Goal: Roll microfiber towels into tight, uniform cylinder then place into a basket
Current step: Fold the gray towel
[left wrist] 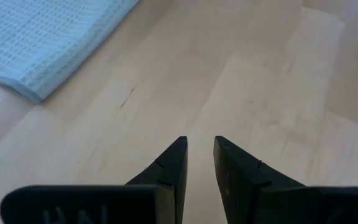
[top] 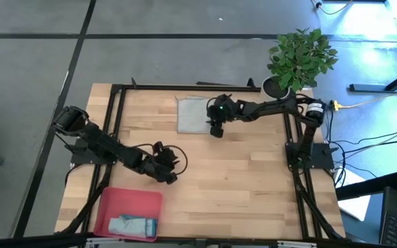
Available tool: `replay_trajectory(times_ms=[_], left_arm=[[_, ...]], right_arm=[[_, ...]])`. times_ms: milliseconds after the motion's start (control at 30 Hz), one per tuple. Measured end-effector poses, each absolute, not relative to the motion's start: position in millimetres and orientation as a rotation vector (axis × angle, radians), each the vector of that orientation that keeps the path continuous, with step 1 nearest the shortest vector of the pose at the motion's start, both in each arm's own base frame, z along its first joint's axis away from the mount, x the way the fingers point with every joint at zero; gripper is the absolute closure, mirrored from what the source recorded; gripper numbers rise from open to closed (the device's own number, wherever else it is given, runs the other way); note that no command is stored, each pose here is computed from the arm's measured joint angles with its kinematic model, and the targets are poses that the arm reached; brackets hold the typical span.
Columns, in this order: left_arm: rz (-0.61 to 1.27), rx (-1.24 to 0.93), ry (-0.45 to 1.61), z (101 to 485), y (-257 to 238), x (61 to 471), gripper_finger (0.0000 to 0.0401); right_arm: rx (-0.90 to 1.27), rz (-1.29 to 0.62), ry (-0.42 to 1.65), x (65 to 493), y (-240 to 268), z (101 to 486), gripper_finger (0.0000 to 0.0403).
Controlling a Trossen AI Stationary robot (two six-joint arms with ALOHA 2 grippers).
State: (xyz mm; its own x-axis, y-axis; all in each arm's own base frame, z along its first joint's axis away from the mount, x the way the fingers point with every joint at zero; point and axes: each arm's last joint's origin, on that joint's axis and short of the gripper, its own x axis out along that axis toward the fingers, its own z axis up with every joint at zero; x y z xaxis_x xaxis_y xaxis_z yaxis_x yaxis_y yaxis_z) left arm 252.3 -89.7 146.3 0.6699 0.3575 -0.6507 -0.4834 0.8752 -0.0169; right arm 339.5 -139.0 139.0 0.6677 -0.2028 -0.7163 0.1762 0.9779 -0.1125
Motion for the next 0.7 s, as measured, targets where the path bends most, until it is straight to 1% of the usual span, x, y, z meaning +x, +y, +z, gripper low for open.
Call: replay_trajectory(times_ms=[167, 333, 467, 700], left_arm=[[0.48, -0.194, 0.691, 146.1, -88.9, 252.3, 0.033], [0.477, -0.193, 0.693, 145.9, -89.0, 252.4, 0.033], [0.459, -0.192, 0.707, 145.5, -89.1, 252.6, 0.033], [0.439, -0.209, 0.721, 145.2, -89.8, 252.5, 0.033]], right_arm=[[0.016, -0.171, 0.879, 341.3, -135.9, 115.0, 0.0256], [0.034, -0.1, 0.918, 344.4, -125.1, 107.2, 0.0256], [0.049, 0.014, 0.938, 348.4, -102.8, 105.1, 0.0256], [0.053, 0.106, 0.959, 357.5, -56.7, 103.4, 0.0256]])
